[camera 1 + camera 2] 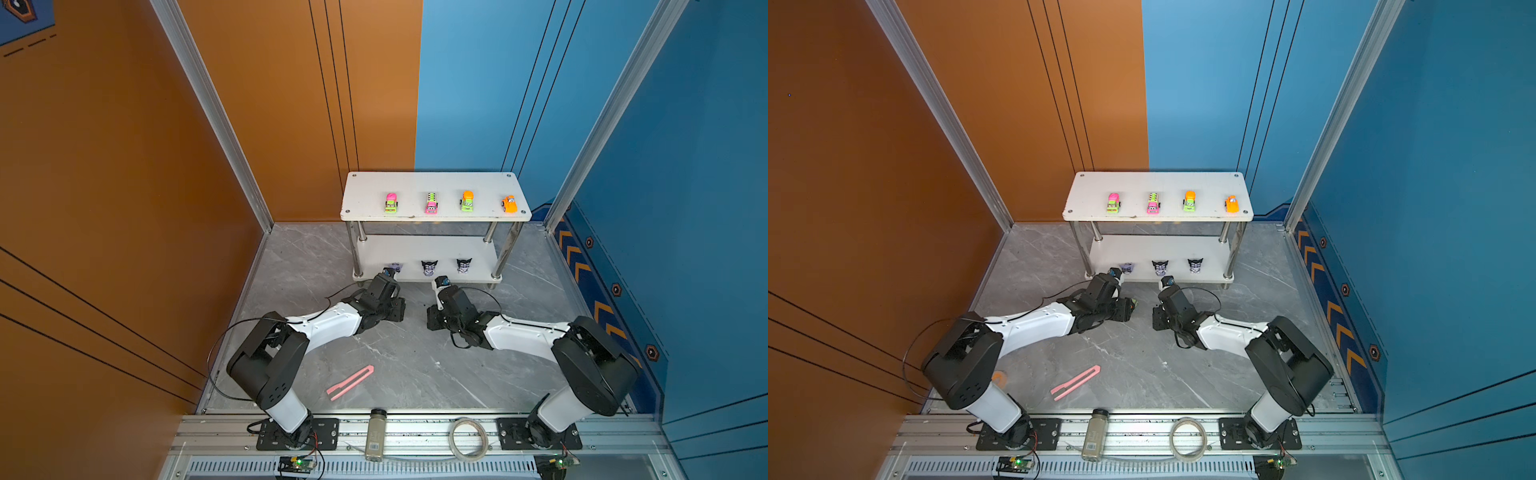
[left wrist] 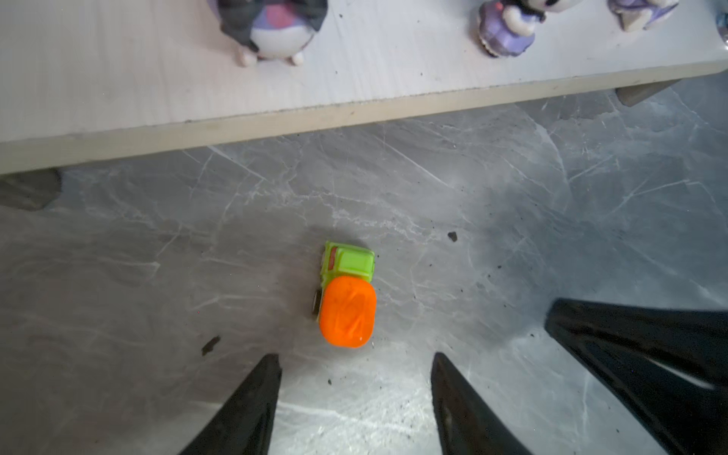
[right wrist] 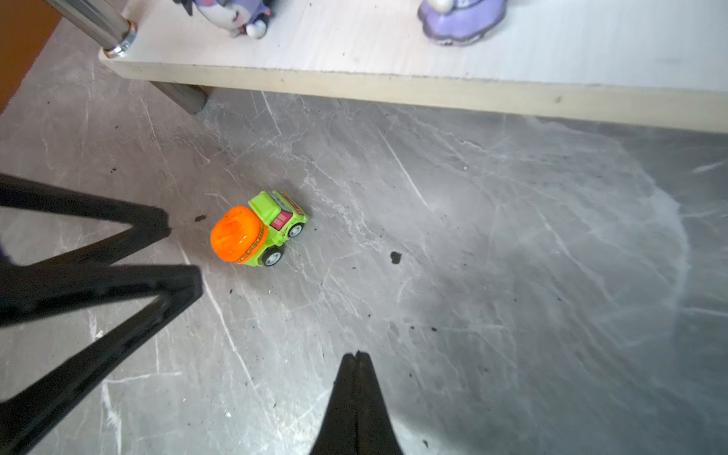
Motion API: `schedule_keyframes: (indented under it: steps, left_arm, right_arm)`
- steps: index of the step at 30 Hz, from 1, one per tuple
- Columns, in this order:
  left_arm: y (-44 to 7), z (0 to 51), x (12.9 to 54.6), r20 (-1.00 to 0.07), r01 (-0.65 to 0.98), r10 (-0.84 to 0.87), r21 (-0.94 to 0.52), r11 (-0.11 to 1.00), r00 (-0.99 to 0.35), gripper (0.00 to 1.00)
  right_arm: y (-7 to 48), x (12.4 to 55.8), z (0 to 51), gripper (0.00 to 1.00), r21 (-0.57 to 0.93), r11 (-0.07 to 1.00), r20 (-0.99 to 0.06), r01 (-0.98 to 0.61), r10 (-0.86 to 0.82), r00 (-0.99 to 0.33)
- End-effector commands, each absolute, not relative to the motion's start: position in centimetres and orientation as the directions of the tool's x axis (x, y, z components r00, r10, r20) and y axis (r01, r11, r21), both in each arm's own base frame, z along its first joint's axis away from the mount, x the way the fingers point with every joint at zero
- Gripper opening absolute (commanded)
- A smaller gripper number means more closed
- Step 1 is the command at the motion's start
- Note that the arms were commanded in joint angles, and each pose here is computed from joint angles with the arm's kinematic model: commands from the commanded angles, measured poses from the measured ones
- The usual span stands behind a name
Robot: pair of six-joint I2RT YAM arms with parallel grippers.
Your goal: Place and organize the plastic toys onto the shelf
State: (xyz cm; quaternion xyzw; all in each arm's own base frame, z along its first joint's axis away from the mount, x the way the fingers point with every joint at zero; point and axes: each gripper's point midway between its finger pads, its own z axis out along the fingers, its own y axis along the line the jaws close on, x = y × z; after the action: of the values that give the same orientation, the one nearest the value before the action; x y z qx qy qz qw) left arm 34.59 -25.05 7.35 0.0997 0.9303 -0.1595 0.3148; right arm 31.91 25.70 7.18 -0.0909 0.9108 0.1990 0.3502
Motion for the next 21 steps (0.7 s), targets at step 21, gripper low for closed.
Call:
schedule_keyframes:
  steps: [21]
  left_arm:
    - [-29.4, 5.4, 35.4, -0.588, 0.485, 0.337, -0.109, 0.868, -0.735, 0.24]
  right_arm:
    - [19.1, 30.0, 11.2, 0.00, 0.274, 0.944, -0.712, -0.185, 0.070, -0.699]
